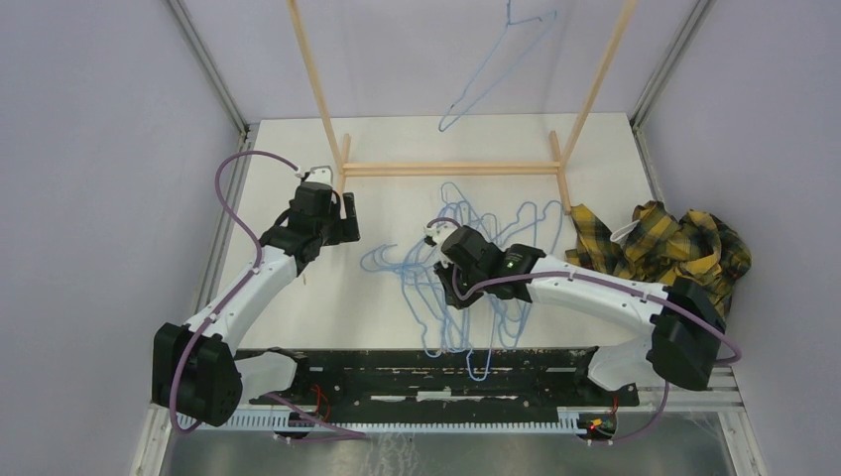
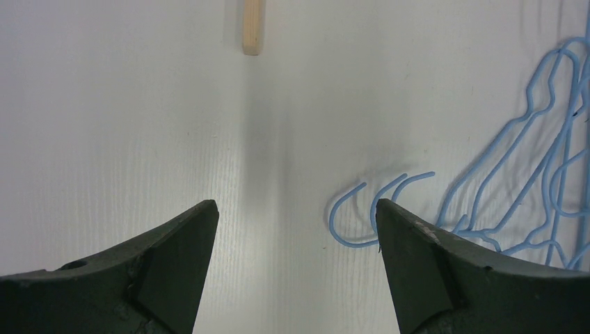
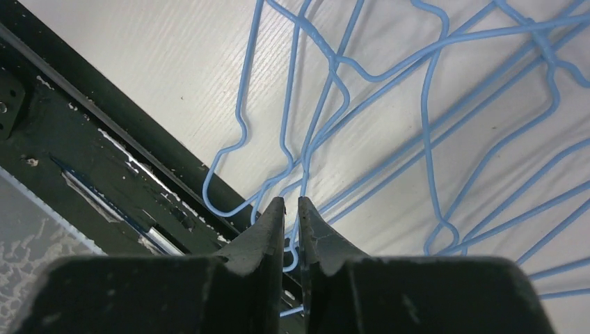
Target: Organize the hangers
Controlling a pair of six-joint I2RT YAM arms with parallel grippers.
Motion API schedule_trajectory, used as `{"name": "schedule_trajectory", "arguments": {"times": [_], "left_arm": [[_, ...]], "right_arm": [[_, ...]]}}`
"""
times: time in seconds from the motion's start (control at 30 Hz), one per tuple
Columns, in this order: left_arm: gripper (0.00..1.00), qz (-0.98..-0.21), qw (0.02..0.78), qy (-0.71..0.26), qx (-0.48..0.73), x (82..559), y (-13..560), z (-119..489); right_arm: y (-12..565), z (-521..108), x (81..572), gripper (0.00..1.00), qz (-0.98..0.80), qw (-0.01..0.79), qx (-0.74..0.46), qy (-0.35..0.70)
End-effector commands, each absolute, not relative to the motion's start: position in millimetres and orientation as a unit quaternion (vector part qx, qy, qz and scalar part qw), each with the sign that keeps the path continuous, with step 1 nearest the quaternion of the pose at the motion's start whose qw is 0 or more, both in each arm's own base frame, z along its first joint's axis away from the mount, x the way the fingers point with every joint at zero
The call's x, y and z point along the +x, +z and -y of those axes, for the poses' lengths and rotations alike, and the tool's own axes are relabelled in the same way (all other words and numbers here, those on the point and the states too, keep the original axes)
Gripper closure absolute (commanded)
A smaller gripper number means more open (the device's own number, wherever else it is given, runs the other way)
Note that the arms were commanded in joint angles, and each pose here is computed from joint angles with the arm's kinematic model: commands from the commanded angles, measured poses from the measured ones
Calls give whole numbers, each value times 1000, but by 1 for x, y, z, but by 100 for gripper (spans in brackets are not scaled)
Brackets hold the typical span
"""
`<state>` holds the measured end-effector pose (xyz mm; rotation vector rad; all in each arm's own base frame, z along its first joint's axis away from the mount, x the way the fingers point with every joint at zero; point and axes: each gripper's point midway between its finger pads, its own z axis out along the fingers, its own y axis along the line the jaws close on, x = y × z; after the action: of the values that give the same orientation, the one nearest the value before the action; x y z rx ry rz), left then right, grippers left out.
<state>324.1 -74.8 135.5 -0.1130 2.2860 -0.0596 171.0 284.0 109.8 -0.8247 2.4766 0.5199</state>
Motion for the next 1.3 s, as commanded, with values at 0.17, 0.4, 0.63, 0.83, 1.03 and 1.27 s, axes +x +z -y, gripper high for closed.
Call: {"name": "schedule_trajectory", "arguments": {"times": [0.17, 0.4, 0.63, 0.83, 1.03, 1.27], "left_arm": [[9, -897, 435, -40, -59, 328, 150, 77], [9, -898, 435, -41, -60, 328, 150, 78], [9, -899, 433, -40, -59, 328, 149, 78], [9, -898, 434, -37, -58, 327, 150, 76], [9, -898, 434, -36, -58, 327, 150, 76], [9, -898, 434, -36, -58, 327, 150, 77]], "right_arm": [[108, -300, 199, 83, -900, 281, -288, 169], [85, -283, 203, 60, -910, 280, -281, 125], [53, -301, 203, 58, -917, 246, -285, 135], [28, -300, 209, 63, -926, 228, -279, 114], [20, -298, 208, 78, -929, 220, -276, 113], [70, -303, 203, 99, -917, 237, -282, 152]]}}
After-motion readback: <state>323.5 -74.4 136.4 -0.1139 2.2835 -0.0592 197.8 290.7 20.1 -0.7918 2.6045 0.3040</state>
